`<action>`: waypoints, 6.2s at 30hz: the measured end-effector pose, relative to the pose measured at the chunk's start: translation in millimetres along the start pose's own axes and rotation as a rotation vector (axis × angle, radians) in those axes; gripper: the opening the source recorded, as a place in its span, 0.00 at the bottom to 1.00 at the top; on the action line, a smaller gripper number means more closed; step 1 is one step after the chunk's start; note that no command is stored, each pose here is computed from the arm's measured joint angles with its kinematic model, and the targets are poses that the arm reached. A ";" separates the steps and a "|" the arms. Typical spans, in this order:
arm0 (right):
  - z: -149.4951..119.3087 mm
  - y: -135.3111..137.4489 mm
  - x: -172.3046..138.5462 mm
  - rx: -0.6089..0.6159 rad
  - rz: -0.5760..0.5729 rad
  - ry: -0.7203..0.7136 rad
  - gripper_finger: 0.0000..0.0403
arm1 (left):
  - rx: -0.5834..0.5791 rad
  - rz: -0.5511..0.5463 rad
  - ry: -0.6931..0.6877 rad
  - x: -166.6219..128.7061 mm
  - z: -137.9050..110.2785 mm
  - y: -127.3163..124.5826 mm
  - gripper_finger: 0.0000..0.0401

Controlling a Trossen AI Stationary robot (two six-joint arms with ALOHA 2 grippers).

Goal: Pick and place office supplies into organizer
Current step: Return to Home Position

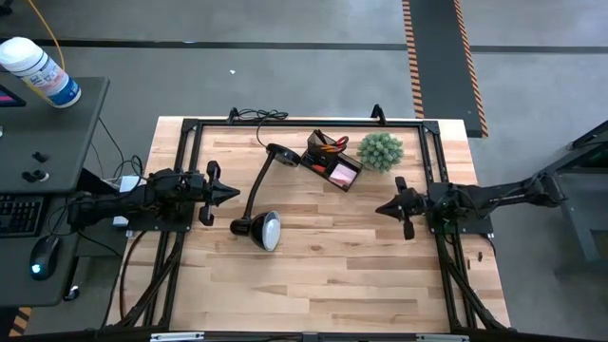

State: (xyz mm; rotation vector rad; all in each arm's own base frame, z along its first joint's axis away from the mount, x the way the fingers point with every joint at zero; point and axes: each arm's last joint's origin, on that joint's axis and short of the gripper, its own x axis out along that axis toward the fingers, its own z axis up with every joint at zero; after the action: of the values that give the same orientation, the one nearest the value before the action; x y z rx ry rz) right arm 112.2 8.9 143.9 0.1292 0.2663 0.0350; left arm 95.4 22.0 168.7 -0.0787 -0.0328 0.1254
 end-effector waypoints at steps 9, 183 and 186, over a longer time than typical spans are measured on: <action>2.7 1.0 -3.0 -0.021 0.032 -0.013 0.00 | -0.002 0.004 0.002 0.1 -0.2 0.1 0.00; 19.8 1.6 -21.0 -0.087 -0.002 -0.295 0.00 | -0.026 0.003 0.001 0.1 -0.1 0.1 0.00; 19.8 1.6 -21.0 -0.087 -0.002 -0.295 0.00 | -0.026 0.003 0.001 0.1 -0.1 0.1 0.00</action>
State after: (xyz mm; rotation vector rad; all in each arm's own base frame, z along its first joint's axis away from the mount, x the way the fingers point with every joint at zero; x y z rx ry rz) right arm 97.2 7.0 168.5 0.0461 -0.0295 0.0247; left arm 95.5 22.1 168.6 -0.1045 -0.0333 0.1282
